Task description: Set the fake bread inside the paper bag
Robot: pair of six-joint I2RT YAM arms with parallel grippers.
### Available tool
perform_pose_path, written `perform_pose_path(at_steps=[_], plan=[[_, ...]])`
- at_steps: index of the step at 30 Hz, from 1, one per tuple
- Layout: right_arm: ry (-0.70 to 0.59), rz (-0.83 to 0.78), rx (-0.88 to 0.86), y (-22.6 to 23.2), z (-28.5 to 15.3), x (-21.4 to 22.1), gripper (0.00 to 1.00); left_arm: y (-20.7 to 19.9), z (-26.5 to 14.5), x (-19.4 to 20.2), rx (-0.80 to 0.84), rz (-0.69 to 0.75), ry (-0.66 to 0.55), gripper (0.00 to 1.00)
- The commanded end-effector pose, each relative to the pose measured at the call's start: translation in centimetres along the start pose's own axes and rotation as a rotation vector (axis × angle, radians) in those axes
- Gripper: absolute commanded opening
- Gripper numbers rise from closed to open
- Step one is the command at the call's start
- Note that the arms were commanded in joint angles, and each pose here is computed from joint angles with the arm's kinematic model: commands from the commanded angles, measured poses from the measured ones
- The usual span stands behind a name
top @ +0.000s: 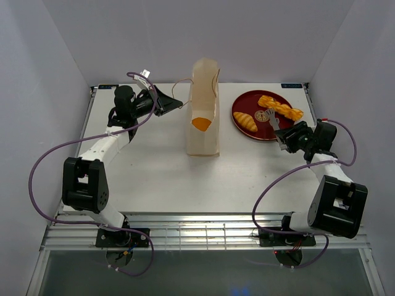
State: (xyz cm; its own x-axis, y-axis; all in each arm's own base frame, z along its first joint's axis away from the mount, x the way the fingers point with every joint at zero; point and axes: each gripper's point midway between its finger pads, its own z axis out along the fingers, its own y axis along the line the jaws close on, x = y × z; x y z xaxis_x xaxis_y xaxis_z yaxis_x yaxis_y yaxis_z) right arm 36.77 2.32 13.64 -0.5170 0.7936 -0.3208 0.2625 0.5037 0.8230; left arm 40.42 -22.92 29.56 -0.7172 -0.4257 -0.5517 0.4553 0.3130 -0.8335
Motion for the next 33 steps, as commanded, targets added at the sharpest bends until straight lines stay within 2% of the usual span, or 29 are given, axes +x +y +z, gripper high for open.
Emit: perform_pose_path(at_steps=[1,14,33], plan=[[-0.047,0.044,-0.083,1.1,0.2,-1.4,0.52,-0.6,0.2,0.3,0.032,0.014,0.018,0.00],[-0.105,0.185,-0.096,-1.5,0.5,-2.8,0.52,-0.7,0.4,0.2,0.044,0.015,0.021,0.00],[-0.134,0.240,-0.129,-2.8,1.5,-4.4,0.52,-0.3,0.5,0.3,0.044,0.006,0.027,0.00]])
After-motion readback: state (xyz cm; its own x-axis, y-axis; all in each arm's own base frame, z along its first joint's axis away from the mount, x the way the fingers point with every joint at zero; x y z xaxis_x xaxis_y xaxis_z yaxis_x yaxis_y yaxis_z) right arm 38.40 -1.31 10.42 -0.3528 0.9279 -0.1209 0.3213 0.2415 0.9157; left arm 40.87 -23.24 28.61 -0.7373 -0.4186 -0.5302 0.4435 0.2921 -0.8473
